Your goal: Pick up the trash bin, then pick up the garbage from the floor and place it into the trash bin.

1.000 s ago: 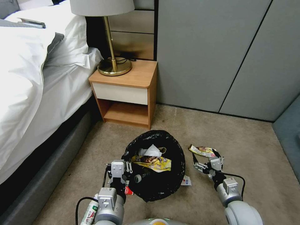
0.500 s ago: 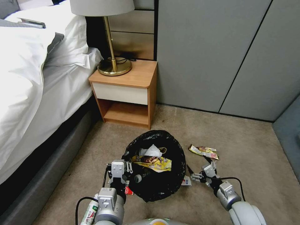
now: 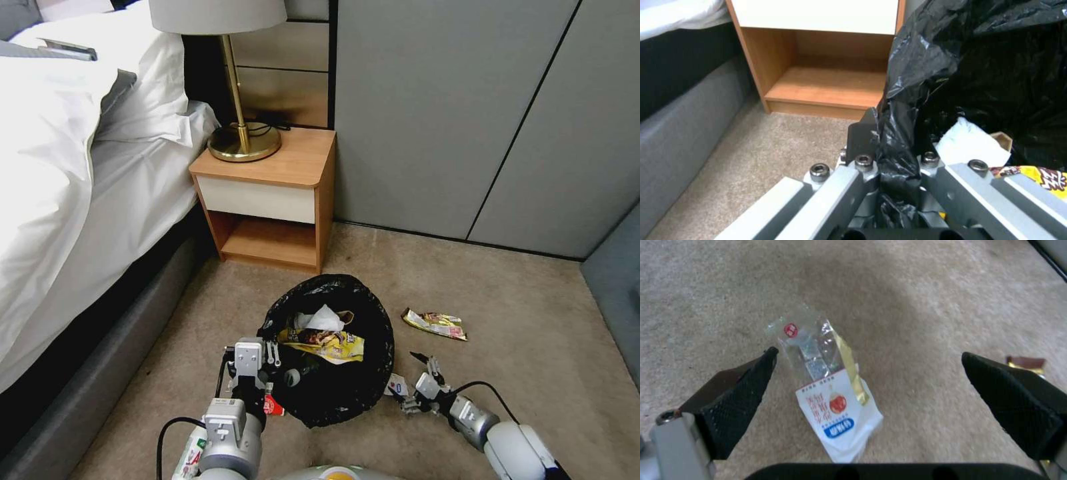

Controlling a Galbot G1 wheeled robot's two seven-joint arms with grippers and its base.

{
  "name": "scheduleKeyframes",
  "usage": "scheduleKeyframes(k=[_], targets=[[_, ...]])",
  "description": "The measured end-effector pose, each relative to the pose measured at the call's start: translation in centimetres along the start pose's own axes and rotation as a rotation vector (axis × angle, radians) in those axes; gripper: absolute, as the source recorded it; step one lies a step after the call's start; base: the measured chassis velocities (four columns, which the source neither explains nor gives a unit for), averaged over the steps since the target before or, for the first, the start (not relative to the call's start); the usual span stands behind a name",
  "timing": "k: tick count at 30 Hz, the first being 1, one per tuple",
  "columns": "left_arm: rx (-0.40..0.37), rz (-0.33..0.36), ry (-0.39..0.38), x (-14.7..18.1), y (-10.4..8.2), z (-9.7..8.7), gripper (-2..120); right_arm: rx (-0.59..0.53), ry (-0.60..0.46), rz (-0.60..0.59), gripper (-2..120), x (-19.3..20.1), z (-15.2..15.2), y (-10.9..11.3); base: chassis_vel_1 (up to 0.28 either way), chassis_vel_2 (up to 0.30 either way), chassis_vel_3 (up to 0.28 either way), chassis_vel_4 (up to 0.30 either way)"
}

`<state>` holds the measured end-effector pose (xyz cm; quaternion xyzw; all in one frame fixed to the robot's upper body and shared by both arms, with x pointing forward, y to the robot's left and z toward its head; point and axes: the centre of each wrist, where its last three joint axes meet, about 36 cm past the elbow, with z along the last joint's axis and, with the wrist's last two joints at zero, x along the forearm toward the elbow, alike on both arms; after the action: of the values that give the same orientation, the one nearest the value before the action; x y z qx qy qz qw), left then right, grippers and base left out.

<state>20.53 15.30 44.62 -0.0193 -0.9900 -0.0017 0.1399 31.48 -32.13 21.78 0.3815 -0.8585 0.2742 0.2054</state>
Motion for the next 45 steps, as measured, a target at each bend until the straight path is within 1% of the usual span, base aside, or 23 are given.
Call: scheduleKeyframes(k=[9, 12, 19, 21, 22, 23, 25, 26, 29, 30, 33, 34, 37, 38, 40, 41, 42, 44, 45], targets=[[-0.001, -0.01, 0.003, 0.2, 0.2, -0.1, 0, -0.012, -0.001, -0.024, 100, -1.8, 0.7, 0.0, 0.0, 0.0, 0.0, 0.0], [-0.001, -0.013, 0.008, 0.4, 0.0, -0.1, 0, -0.03, 0.01, -0.024, 100, -3.3, 1.5, -0.5, 0.0, 0.0, 0.0, 0.0], [-0.007, -0.017, 0.014, 0.5, 0.0, 0.1, 0, -0.063, 0.023, -0.026, 100, -4.7, 2.3, -0.4, 0.0, 0.0, 0.0, 0.0], [-0.008, -0.018, 0.014, 0.6, 0.1, 0.1, 0, -0.075, 0.027, -0.026, 92, -5.2, 2.7, -0.3, 0.0, 0.0, 0.0, 0.0], [-0.008, -0.018, 0.014, 0.6, 0.1, 0.1, 0, -0.075, 0.027, -0.026, 92, -5.2, 2.7, -0.3, 0.0, 0.0, 0.0, 0.0], [-0.009, -0.018, 0.014, 0.6, 0.1, 0.1, 0, -0.079, 0.028, -0.026, 89, -5.4, 2.9, -0.2, 0.0, 0.0, 0.0, 0.0], [-0.011, -0.02, 0.015, 0.6, 0.0, 0.1, 0, -0.092, 0.034, -0.029, 78, -5.8, 3.2, 0.1, 0.0, 0.0, 0.0, 0.0], [-0.011, -0.02, 0.015, 0.6, 0.0, 0.1, 0, -0.092, 0.034, -0.029, 78, -5.8, 3.2, 0.1, 0.0, 0.0, 0.0, 0.0], [-0.01, -0.02, 0.015, 0.7, -0.1, 0.1, 0, -0.111, 0.041, -0.032, 65, -6.1, 3.7, 0.6, 0.0, 0.0, 0.0, 0.0], [-0.01, -0.02, 0.015, 0.7, -0.1, 0.1, 0, -0.111, 0.041, -0.032, 65, -6.1, 3.7, 0.6, 0.0, 0.0, 0.0, 0.0], [-0.01, -0.019, 0.015, 0.6, -0.1, 0.2, 0, -0.122, 0.043, -0.034, 50, -6.1, 4.0, 1.2, 0.0, 0.0, 0.0, 0.0], [-0.01, -0.019, 0.015, 0.6, -0.1, 0.2, 0, -0.122, 0.043, -0.034, 50, -6.1, 4.0, 1.2, 0.0, 0.0, 0.0, 0.0], [-0.009, -0.017, 0.015, 0.6, -0.2, 0.2, 0, -0.133, 0.048, -0.032, 36, -5.9, 4.3, 1.7, 0.0, 0.0, 0.0, 0.0], [-0.009, -0.017, 0.015, 0.6, -0.2, 0.2, 0, -0.133, 0.048, -0.032, 36, -5.9, 4.3, 1.7, 0.0, 0.0, 0.0, 0.0], [-0.009, -0.015, 0.015, 0.5, -0.2, 0.3, 0, -0.138, 0.051, -0.029, 25, -5.8, 4.5, 2.0, 0.0, 0.0, 0.0, 0.0], [-0.009, -0.014, 0.015, 0.5, -0.3, 0.3, 0, -0.14, 0.053, -0.028, 21, -5.7, 4.6, 2.1, 0.0, 0.0, 0.0, 0.0], [-0.009, -0.014, 0.015, 0.5, -0.3, 0.3, 0, -0.14, 0.053, -0.028, 21, -5.7, 4.6, 2.1, 0.0, 0.0, 0.0, 0.0], [-0.01, -0.014, 0.013, 0.4, -0.2, 0.3, 0, -0.145, 0.055, -0.014, 10, -5.5, 4.7, 2.1, 0.0, 0.0, 0.0, 0.0], [-0.01, -0.014, 0.013, 0.4, -0.2, 0.3, 0, -0.145, 0.055, -0.014, 10, -5.5, 4.7, 2.1, 0.0, 0.0, 0.0, 0.0]])
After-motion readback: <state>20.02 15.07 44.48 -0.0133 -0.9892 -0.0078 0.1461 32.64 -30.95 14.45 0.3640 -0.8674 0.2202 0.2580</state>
